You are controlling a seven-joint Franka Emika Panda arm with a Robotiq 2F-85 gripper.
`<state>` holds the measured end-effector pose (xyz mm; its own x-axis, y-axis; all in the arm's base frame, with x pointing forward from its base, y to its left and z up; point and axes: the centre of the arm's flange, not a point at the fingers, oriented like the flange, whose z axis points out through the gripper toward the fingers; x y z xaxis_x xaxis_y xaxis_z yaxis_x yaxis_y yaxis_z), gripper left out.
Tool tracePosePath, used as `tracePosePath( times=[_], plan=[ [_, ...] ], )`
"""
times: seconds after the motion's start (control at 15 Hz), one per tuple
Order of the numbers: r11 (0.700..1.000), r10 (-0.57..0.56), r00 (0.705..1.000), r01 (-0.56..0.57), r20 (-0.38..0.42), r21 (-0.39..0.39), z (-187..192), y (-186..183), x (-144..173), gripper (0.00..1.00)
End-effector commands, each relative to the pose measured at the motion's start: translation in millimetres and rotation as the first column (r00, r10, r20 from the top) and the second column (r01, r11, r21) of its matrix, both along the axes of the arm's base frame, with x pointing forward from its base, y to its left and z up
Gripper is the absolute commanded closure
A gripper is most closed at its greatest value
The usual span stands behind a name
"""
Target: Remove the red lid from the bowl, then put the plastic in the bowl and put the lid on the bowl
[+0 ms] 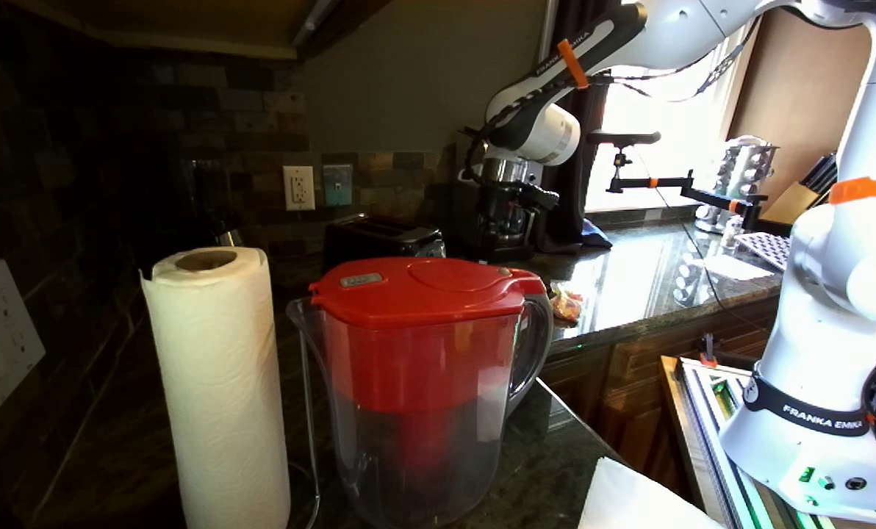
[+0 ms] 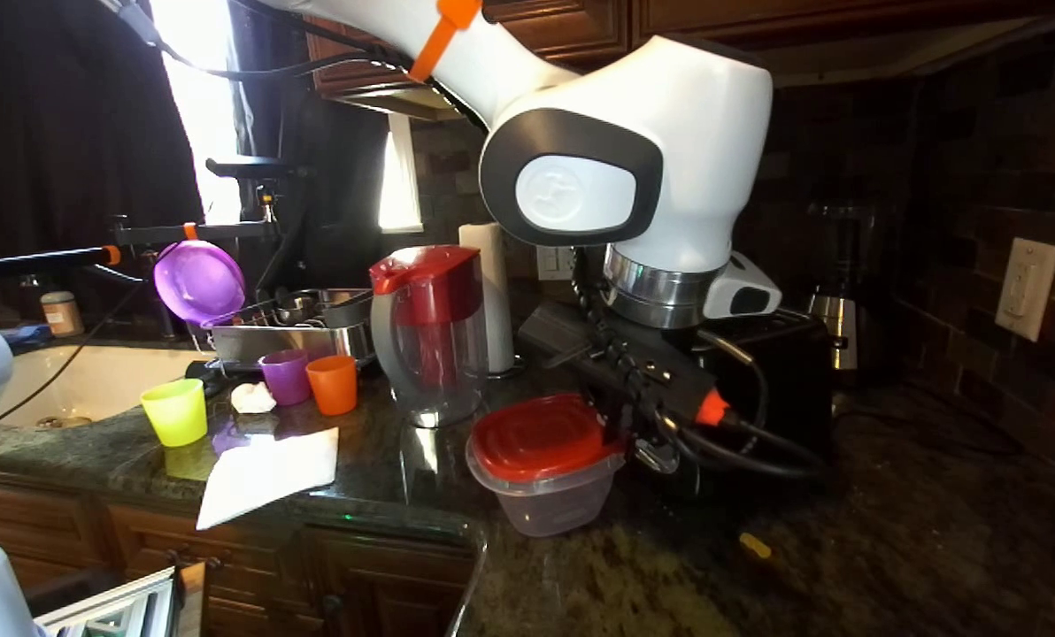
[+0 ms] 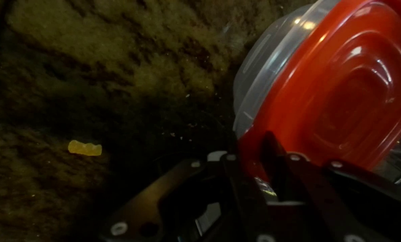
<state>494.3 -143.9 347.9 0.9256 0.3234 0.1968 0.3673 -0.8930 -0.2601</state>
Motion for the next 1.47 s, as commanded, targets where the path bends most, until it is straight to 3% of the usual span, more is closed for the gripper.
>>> tracePosePath(
  times=[0.0, 0.47, 0.73, 1.4],
  plan=[
    [0.999, 0.008, 1.000, -0.007, -0.015, 0.041, 15.6, -1.0, -5.0, 0.94],
    [0.999, 0.018, 0.999, -0.018, -0.029, 0.027, 53.0, -14.5, -16.2, 0.94],
    [0.996, 0.025, 0.997, -0.031, -0.077, -0.078, 70.8, -33.6, -18.5, 0.94],
    [0.954, 0.001, 0.997, -0.022, -0.071, -0.298, 101.5, -100.1, -21.6, 0.94]
  ],
)
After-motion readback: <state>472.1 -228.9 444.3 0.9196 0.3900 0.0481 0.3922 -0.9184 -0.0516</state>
